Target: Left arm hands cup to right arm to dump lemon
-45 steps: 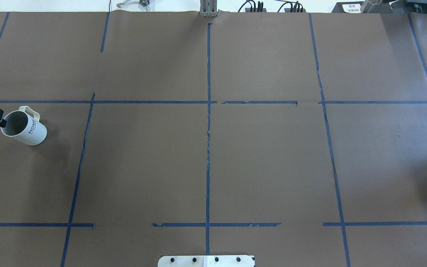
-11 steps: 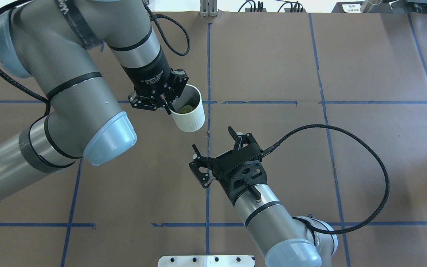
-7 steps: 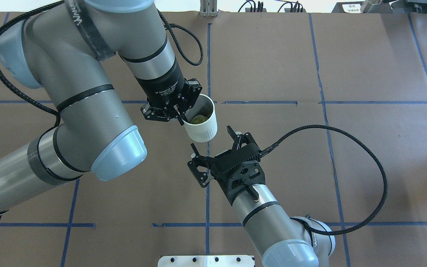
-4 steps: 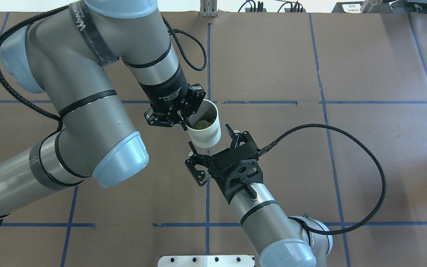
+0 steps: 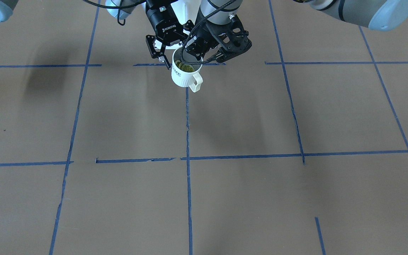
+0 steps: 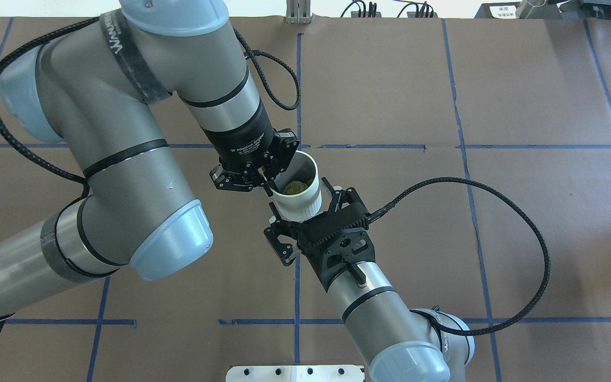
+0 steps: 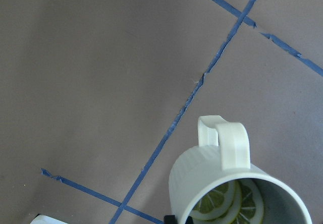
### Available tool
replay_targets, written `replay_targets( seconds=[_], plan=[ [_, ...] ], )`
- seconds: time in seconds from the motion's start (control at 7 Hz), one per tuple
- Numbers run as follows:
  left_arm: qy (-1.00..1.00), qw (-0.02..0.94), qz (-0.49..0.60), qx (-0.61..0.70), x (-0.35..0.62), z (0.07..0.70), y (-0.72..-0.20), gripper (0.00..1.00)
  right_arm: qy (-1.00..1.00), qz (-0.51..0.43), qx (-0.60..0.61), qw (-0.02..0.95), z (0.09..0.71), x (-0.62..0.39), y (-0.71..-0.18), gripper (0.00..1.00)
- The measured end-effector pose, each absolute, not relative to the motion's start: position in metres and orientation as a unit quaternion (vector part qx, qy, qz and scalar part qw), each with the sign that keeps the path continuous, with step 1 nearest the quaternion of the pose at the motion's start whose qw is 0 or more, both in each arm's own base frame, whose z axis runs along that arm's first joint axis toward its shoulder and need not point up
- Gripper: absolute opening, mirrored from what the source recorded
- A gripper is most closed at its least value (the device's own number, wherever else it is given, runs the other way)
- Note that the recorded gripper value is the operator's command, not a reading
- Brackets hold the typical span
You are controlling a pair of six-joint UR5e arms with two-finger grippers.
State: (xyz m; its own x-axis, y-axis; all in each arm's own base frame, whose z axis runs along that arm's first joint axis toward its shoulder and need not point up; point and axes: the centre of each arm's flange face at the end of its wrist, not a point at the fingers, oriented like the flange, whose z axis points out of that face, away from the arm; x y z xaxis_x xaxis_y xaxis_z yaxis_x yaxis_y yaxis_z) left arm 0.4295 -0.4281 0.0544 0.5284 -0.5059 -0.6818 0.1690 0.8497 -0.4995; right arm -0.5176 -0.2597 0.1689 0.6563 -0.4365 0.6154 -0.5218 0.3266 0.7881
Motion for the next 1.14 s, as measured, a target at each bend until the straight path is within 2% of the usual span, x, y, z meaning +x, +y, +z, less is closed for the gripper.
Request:
replay_targets(
  seconds=[0.71, 0.86, 1.0, 1.14],
  plan=[
    [0.452, 0.849, -0.191, -0.198, 0.425, 0.048, -0.416, 0.06, -0.409, 0.030, 0.580, 0.703, 0.171, -0.519, -0.261, 0.99],
    [0.454, 0.848, -0.190, -0.198, 0.424, 0.047, -0.415, 0.14, -0.407, 0.028, 0.580, 0.705, 0.174, -0.522, -0.261, 0.75],
    [0.455, 0.847, -0.189, -0.197, 0.423, 0.046, -0.414, 0.61, -0.402, 0.026, 0.580, 0.708, 0.179, -0.527, -0.262, 0.46],
    [0.456, 0.847, -0.188, -0.197, 0.422, 0.045, -0.413, 0.86, -0.399, 0.024, 0.581, 0.709, 0.181, -0.529, -0.262, 0.26]
  ],
)
